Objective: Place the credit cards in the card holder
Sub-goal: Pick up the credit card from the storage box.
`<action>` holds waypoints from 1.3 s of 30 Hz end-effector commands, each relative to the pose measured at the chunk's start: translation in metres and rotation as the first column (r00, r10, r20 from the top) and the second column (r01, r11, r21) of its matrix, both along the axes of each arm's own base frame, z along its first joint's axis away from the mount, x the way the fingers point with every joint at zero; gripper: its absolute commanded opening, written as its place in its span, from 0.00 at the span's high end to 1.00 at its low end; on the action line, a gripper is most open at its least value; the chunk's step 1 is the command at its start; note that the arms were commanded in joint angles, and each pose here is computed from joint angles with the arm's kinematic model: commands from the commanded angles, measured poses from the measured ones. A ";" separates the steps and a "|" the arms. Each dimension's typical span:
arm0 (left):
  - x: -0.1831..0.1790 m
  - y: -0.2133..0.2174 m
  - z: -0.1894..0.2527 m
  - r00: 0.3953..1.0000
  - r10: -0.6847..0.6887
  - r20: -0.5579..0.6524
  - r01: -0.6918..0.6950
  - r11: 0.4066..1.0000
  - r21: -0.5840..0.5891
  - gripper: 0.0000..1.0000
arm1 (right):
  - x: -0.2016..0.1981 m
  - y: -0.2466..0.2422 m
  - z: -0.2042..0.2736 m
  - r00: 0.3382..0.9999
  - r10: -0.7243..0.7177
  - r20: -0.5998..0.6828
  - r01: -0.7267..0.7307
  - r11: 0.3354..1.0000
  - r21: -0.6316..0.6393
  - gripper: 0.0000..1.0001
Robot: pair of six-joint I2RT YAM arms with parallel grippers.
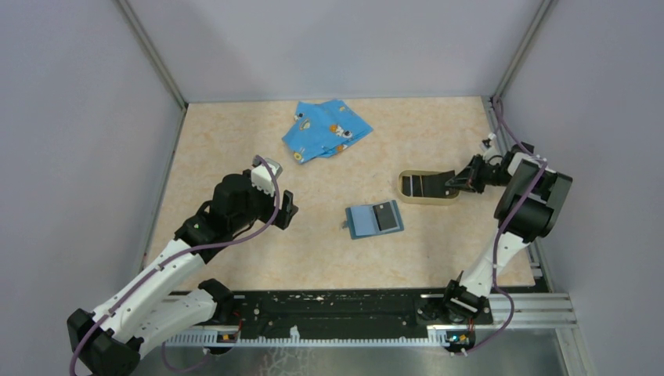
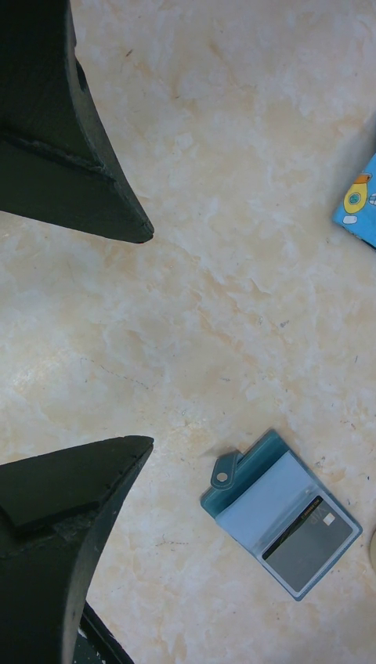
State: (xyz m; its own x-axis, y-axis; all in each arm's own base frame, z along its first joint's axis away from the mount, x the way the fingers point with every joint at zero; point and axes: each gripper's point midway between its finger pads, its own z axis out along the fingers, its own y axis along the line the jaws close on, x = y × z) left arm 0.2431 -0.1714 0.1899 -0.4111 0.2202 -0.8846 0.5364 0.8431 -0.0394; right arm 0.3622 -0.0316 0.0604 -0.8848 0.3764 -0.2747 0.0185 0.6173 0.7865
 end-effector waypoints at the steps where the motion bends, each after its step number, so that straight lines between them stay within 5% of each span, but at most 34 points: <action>1: 0.001 0.002 0.001 1.000 0.003 0.009 -0.003 1.000 0.004 0.01 | 0.011 -0.015 0.029 0.996 -0.015 0.093 0.022 0.997 -0.075 1.00; 16: 0.001 0.001 0.003 1.000 -0.001 0.016 0.001 1.000 -0.006 0.01 | 0.002 -0.035 0.088 0.970 0.031 0.240 0.054 0.938 -0.341 1.00; 27: -0.011 -0.024 0.027 0.996 -0.082 0.030 0.086 0.980 -0.178 0.01 | -0.003 0.023 0.155 0.855 0.205 0.476 -0.072 0.957 -0.282 1.00; 33: -0.035 -0.058 0.041 0.977 -0.212 -0.022 0.184 0.891 -0.415 0.01 | -0.030 0.107 0.180 0.714 0.374 0.592 -0.289 0.927 -0.237 1.00; 39: -0.069 -0.082 0.034 0.934 -0.356 -0.020 0.242 0.677 -0.695 0.01 | -0.072 0.164 0.188 0.569 0.419 0.707 -0.469 0.872 -0.139 1.00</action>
State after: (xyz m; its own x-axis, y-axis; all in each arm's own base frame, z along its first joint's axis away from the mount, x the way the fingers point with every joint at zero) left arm 0.2003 -0.2316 0.2030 -0.5036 -0.1138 -0.8564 0.6518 0.6005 -0.4631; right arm 0.3129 0.1018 0.2242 -0.6042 0.0069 -0.7968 -0.6767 0.5235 0.5177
